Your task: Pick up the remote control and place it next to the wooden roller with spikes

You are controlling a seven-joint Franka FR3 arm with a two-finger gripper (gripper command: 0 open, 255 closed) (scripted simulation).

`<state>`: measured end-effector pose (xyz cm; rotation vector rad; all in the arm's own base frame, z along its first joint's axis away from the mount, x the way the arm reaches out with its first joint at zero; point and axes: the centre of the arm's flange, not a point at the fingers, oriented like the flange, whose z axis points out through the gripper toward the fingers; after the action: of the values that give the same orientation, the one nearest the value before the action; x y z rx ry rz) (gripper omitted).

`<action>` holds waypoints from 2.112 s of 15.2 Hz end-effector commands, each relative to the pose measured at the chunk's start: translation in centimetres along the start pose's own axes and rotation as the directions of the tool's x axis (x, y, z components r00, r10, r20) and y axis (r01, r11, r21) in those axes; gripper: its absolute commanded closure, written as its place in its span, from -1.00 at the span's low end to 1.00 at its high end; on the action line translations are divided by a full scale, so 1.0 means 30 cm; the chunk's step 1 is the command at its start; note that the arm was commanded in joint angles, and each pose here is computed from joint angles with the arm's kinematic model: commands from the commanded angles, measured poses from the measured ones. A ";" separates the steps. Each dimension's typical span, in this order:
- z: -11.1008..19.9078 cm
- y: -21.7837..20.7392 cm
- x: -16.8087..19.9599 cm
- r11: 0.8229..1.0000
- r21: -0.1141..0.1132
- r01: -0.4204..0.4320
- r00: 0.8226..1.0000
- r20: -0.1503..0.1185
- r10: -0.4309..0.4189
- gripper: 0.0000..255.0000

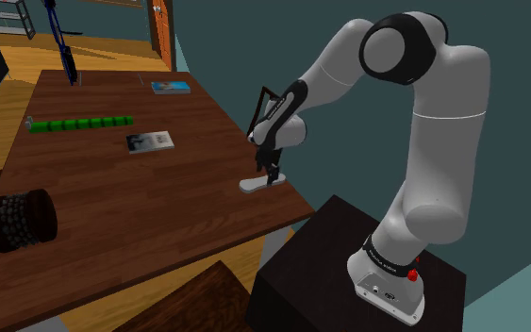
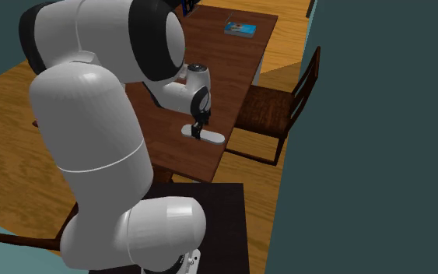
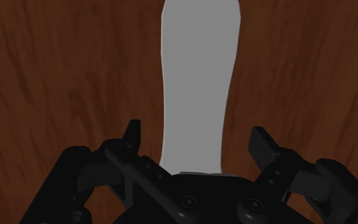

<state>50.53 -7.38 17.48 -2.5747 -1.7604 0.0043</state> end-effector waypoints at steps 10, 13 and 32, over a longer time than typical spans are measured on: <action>0.067 0.001 -0.003 1.000 0.000 0.001 1.000 0.000 -0.001 -1.00; 0.067 0.002 -0.003 1.000 0.000 0.001 1.000 0.000 -0.001 1.00; -0.144 -0.003 0.000 1.000 0.000 0.001 1.000 0.000 -0.001 1.00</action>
<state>50.52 -7.37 21.23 -2.5742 -1.7617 0.0035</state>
